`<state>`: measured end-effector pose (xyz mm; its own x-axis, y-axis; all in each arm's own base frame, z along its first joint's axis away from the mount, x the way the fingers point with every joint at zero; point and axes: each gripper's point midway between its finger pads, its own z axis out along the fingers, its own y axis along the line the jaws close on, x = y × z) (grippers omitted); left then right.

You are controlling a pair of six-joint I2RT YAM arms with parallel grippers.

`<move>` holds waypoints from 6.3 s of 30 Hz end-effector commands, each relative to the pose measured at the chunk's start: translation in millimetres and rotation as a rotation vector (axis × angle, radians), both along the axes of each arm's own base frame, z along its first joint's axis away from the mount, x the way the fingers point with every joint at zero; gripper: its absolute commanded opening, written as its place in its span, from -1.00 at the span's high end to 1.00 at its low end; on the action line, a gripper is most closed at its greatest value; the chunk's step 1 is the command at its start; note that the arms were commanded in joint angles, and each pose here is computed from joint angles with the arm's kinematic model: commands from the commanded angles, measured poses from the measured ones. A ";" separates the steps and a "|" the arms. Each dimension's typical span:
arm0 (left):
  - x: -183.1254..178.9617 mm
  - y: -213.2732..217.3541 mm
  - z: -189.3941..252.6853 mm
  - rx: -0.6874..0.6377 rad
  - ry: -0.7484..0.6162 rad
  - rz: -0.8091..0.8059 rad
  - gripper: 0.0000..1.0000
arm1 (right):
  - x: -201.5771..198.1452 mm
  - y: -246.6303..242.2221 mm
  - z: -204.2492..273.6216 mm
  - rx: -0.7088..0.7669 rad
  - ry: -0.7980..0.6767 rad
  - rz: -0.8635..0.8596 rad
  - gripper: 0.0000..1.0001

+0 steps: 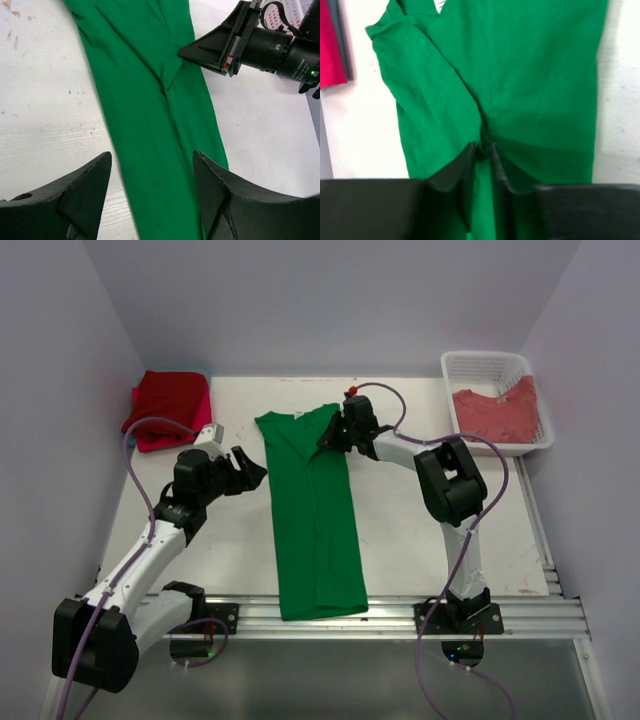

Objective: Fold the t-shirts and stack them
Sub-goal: Rotate the tshirt 90 degrees, then grab the bottom of the folded rectangular tshirt with both arms

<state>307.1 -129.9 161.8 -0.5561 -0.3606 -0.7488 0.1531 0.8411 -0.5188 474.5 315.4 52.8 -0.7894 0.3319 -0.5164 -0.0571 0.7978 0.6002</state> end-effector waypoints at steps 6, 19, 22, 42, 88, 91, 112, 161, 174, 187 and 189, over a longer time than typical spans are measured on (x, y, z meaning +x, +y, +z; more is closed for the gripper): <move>-1.6 3.5 -3.2 0.021 -0.009 0.011 -0.38 | 7.4 9.7 -1.5 0.092 -0.005 0.022 0.70; -2.7 4.6 -10.1 0.027 0.000 0.014 -0.37 | -3.4 38.3 25.1 0.336 -0.114 0.144 1.00; -3.9 5.4 -14.0 0.030 0.008 0.017 -0.37 | -8.6 45.4 23.1 0.392 -0.103 0.178 1.00; -5.3 6.5 -29.0 0.038 0.041 0.022 -0.36 | -38.6 70.2 10.8 0.490 -0.050 0.462 1.00; 161.2 12.6 -47.4 0.014 0.006 0.123 -0.44 | 48.4 -53.8 69.6 -0.211 -0.121 0.161 -0.34; 170.7 20.1 -61.4 0.004 0.012 0.132 -0.44 | 52.5 -62.8 64.5 -0.180 -0.110 0.165 -0.35; 221.9 0.2 -110.9 -0.208 0.037 -0.052 -0.40 | 80.0 -63.5 -9.1 0.074 0.022 0.177 -0.27; -132.5 -32.4 -72.7 -0.054 0.487 -0.205 -0.46 | -306.2 -102.6 10.8 -0.177 0.189 0.302 -0.23; -219.2 -46.2 -95.8 -0.121 0.769 -0.288 -0.42 | -373.3 -109.9 2.0 -0.098 0.384 0.338 -0.19; -265.4 -75.5 -118.4 -0.047 0.893 -0.445 -0.43 | -409.7 -97.2 -23.6 -0.059 0.547 0.387 -0.11; -265.6 -75.5 -121.2 -0.033 0.890 -0.450 -0.45 | -411.3 -94.8 -25.2 -0.051 0.550 0.392 -0.09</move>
<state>31.1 -192.8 32.0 -0.9983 0.0188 0.0551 -0.0176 0.8048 -0.5933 67.3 209.5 23.8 -0.9977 -0.0525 -0.0421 -0.0669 0.8389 0.5401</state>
